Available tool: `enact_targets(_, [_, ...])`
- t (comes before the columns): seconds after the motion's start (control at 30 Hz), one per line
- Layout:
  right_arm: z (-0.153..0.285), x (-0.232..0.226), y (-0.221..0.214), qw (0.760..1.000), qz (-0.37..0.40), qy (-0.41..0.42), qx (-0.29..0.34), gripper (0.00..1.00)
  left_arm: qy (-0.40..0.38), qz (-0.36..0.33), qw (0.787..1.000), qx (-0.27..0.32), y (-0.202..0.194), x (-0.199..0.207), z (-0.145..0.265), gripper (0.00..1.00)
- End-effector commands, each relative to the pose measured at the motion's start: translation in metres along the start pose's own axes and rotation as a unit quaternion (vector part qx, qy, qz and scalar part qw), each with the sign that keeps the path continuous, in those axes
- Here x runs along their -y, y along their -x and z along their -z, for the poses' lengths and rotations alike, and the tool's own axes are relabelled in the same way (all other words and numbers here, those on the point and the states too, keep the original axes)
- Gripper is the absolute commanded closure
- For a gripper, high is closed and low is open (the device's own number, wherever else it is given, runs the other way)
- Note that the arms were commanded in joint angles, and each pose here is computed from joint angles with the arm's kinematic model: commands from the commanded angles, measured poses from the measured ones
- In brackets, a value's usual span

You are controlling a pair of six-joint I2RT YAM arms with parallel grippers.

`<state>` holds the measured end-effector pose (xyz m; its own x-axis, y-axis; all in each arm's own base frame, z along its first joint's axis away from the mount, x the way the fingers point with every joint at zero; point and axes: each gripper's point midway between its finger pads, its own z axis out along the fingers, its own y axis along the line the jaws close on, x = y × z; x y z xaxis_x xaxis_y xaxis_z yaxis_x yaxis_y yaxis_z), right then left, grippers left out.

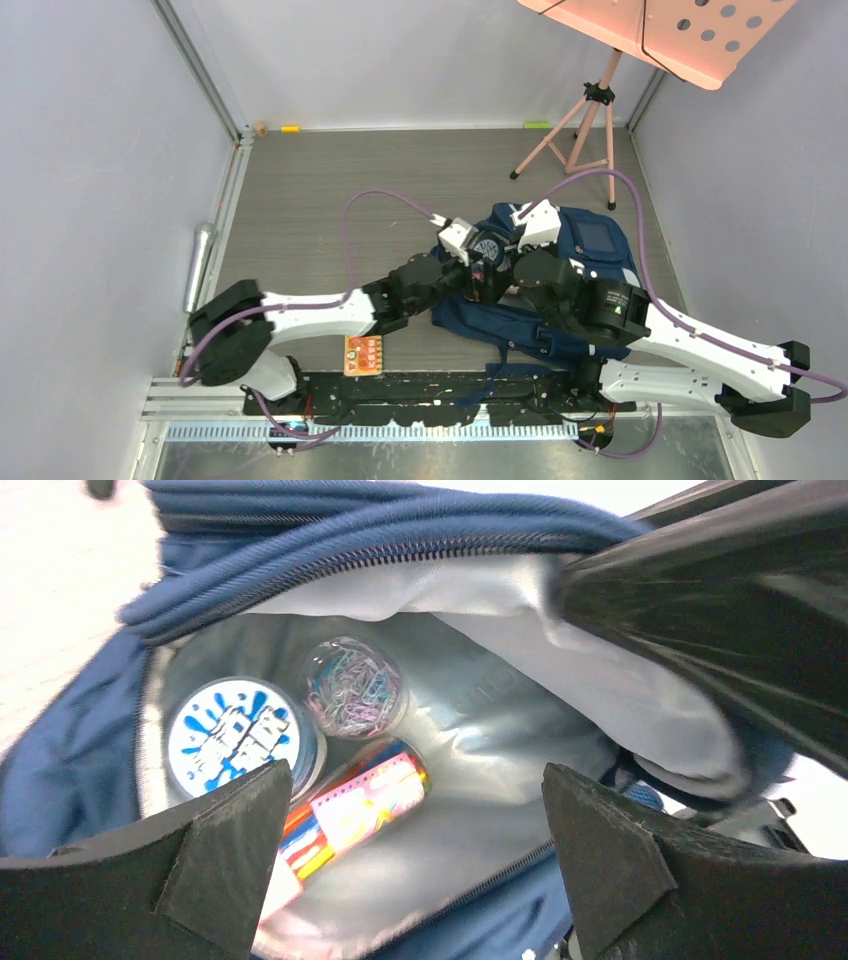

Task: Pack the student bag
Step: Place the stationery in the student bag, then pick up the student bag at the center of the board.

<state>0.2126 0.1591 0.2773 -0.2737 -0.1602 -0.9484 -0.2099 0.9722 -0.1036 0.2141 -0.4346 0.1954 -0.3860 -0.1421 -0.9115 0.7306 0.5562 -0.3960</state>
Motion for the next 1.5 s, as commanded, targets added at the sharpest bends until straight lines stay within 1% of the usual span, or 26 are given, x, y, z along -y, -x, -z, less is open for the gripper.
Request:
enact_targets(0.0, [0.010, -0.002, 0.055, 0.991, -0.110, 0.010, 0.075, 0.99, 0.033, -0.031, 0.999, 0.031, 0.030, -0.012, 0.041, 0.00])
enact_targets(0.13, [0.005, -0.004, 0.044, 0.994, -0.094, 0.002, 0.060, 0.99, 0.141, -0.035, 0.989, 0.005, 0.025, -0.057, 0.091, 0.00])
enact_targets(0.23, [0.000, -0.013, 0.030, 0.996, -0.077, 0.004, 0.036, 0.99, 0.185, -0.031, 0.982, 0.000, 0.030, -0.078, 0.121, 0.00])
enact_targets(0.33, [-0.006, -0.028, 0.005, 0.998, -0.055, 0.018, -0.007, 0.99, 0.207, 0.001, 0.978, -0.027, 0.030, -0.097, 0.139, 0.00])
enact_targets(0.47, [-0.010, -0.051, -0.032, 0.995, -0.051, 0.056, -0.064, 0.99, 0.181, 0.063, 0.980, -0.048, 0.035, -0.102, 0.141, 0.00])
enact_targets(0.5, [-0.008, -0.063, -0.038, 0.992, -0.062, 0.082, -0.079, 0.99, 0.169, 0.074, 0.981, -0.050, 0.037, -0.101, 0.138, 0.00])
enact_targets(0.63, [-0.007, -0.099, -0.082, 0.979, -0.073, 0.131, -0.140, 0.99, 0.142, 0.097, 0.983, -0.066, 0.041, -0.099, 0.125, 0.00])
enact_targets(0.73, [-0.006, -0.116, -0.109, 0.971, -0.070, 0.145, -0.175, 0.99, 0.116, 0.103, 0.985, -0.078, 0.042, -0.092, 0.109, 0.00])
enact_targets(0.77, [-0.005, -0.122, -0.115, 0.969, -0.066, 0.149, -0.185, 0.98, 0.105, 0.108, 0.985, -0.083, 0.040, -0.090, 0.104, 0.00])
enact_targets(0.8, [-0.004, -0.126, -0.116, 0.968, -0.066, 0.153, -0.189, 0.96, 0.095, 0.113, 0.985, -0.086, 0.040, -0.088, 0.098, 0.00])
enact_targets(0.83, [-0.004, -0.128, -0.120, 0.967, -0.059, 0.153, -0.195, 0.88, 0.086, 0.118, 0.985, -0.087, 0.040, -0.086, 0.092, 0.00])
enact_targets(0.87, [-0.003, -0.129, -0.117, 0.967, -0.057, 0.155, -0.195, 0.85, 0.082, 0.127, 0.984, -0.092, 0.038, -0.087, 0.086, 0.00])
enact_targets(0.9, [-0.002, -0.128, -0.115, 0.967, -0.056, 0.156, -0.193, 0.74, 0.078, 0.134, 0.983, -0.096, 0.035, -0.088, 0.081, 0.00])
enact_targets(0.93, [-0.002, -0.127, -0.107, 0.968, -0.054, 0.156, -0.186, 0.67, 0.074, 0.142, 0.982, -0.098, 0.033, -0.088, 0.076, 0.00])
enact_targets(0.97, [0.000, -0.125, -0.099, 0.970, -0.056, 0.156, -0.178, 0.53, 0.069, 0.149, 0.981, -0.099, 0.030, -0.089, 0.071, 0.00])
enact_targets(1.0, [0.000, -0.121, -0.086, 0.973, -0.053, 0.152, -0.165, 0.42, 0.063, 0.156, 0.980, -0.102, 0.027, -0.089, 0.067, 0.00])
enact_targets(1.03, [0.002, -0.118, -0.068, 0.975, -0.061, 0.152, -0.148, 0.37, 0.059, 0.164, 0.979, -0.104, 0.025, -0.090, 0.063, 0.00])
enact_targets(1.07, [0.001, -0.108, -0.062, 0.979, -0.050, 0.137, -0.140, 0.30, 0.059, 0.169, 0.978, -0.107, 0.021, -0.092, 0.060, 0.00])
enact_targets(1.1, [0.003, -0.103, -0.044, 0.981, -0.057, 0.135, -0.126, 0.28, 0.067, 0.171, 0.977, -0.108, 0.018, -0.097, 0.058, 0.00])
enact_targets(1.13, [-0.001, -0.091, -0.040, 0.984, -0.049, 0.118, -0.125, 0.25, 0.078, 0.170, 0.977, -0.106, 0.016, -0.102, 0.058, 0.00])
enact_targets(1.23, [-0.012, -0.069, -0.016, 0.986, -0.062, 0.098, -0.121, 0.22, 0.130, 0.166, 0.972, -0.106, 0.006, -0.126, 0.063, 0.00])
enact_targets(1.3, [-0.025, -0.058, -0.009, 0.984, -0.071, 0.096, -0.131, 0.21, 0.155, 0.169, 0.967, -0.107, 0.000, -0.141, 0.068, 0.00])
enact_targets(1.33, [-0.039, -0.045, -0.009, 0.985, -0.070, 0.074, -0.138, 0.20, 0.165, 0.170, 0.965, -0.107, -0.003, -0.148, 0.069, 0.00])
enact_targets(1.37, [-0.044, -0.044, -0.006, 0.984, -0.068, 0.081, -0.141, 0.20, 0.175, 0.171, 0.963, -0.109, -0.006, -0.154, 0.071, 0.00])
enact_targets(1.43, [-0.070, -0.027, -0.004, 0.983, -0.077, 0.059, -0.154, 0.20, 0.188, 0.176, 0.959, -0.118, -0.016, -0.165, 0.072, 0.00])
enact_targets(1.47, [-0.081, -0.028, -0.010, 0.981, -0.073, 0.057, -0.169, 0.20, 0.188, 0.180, 0.958, -0.124, -0.021, -0.167, 0.071, 0.00])
